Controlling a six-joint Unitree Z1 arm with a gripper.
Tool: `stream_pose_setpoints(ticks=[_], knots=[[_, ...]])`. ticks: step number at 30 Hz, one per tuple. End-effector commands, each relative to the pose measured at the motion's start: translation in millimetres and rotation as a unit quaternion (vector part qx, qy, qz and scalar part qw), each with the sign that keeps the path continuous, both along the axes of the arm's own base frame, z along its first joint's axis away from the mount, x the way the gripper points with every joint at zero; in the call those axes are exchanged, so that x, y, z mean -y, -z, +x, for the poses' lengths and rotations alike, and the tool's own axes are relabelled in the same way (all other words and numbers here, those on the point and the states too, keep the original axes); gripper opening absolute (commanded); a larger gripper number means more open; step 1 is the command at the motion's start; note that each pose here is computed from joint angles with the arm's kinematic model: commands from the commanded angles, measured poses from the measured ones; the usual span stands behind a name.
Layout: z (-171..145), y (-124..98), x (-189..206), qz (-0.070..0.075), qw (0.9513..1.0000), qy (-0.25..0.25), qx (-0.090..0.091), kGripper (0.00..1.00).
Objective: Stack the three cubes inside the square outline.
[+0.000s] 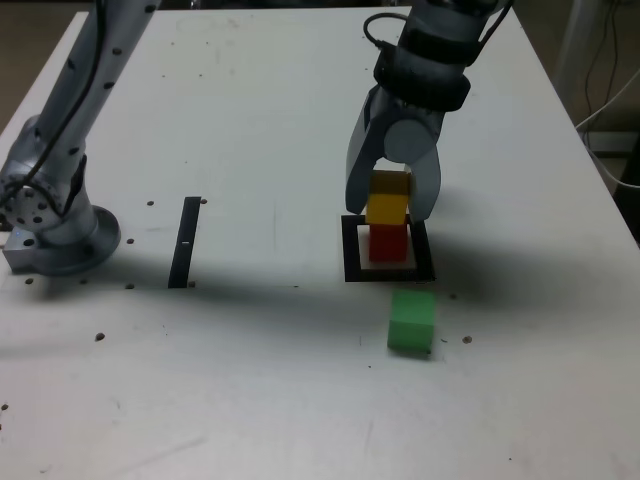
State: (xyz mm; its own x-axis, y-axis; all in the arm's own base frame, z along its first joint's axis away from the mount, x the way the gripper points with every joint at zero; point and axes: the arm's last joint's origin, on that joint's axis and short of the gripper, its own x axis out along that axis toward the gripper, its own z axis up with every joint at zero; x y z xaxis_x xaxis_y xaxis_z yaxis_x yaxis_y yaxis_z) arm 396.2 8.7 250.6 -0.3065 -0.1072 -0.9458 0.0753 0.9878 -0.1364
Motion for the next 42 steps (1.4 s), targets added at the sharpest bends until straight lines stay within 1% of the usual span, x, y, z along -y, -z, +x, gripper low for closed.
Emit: stream_pose_setpoints(ticks=[1,5,7,9,13,14,15,17,25,28,30,33,36,38,40,42], knots=[[0.6,2.2,1.0,-0.002,1.0000,0.001,-0.003,0.33],[0.3,3.4,1.6,-0.004,1.0000,0.002,-0.003,0.33],[0.5,4.3,1.8,-0.007,1.0000,0.004,-0.001,0.37],[0.8,5.1,2.0,-0.009,0.9999,0.007,0.001,0.49],[0.4,6.9,2.5,-0.017,0.9998,0.012,0.003,0.80],[0.2,7.3,2.6,-0.018,0.9998,0.013,0.003,0.85],[0.0,7.8,2.7,-0.019,0.9997,0.013,0.003,0.87],[-0.3,8.6,2.8,-0.020,0.9997,0.013,0.003,0.89],[-1.7,10.1,2.9,-0.020,0.9997,0.014,0.001,0.89],[-2.8,7.3,2.6,-0.017,0.9997,0.015,0.005,0.92],[-5.0,2.1,2.1,-0.011,0.9998,0.015,0.011,0.96],[-12.4,-10.5,1.3,0.003,0.9997,0.011,0.022,0.99],[-23.0,-27.0,2.5,0.020,0.9991,0.008,0.036,0.99],[-29.6,-37.9,5.2,0.029,0.9984,0.007,0.047,0.99],[-34.5,-47.0,8.9,0.034,0.9977,0.008,0.058,0.99],[-37.2,-53.1,12.9,0.034,0.9971,0.011,0.067,0.99]])
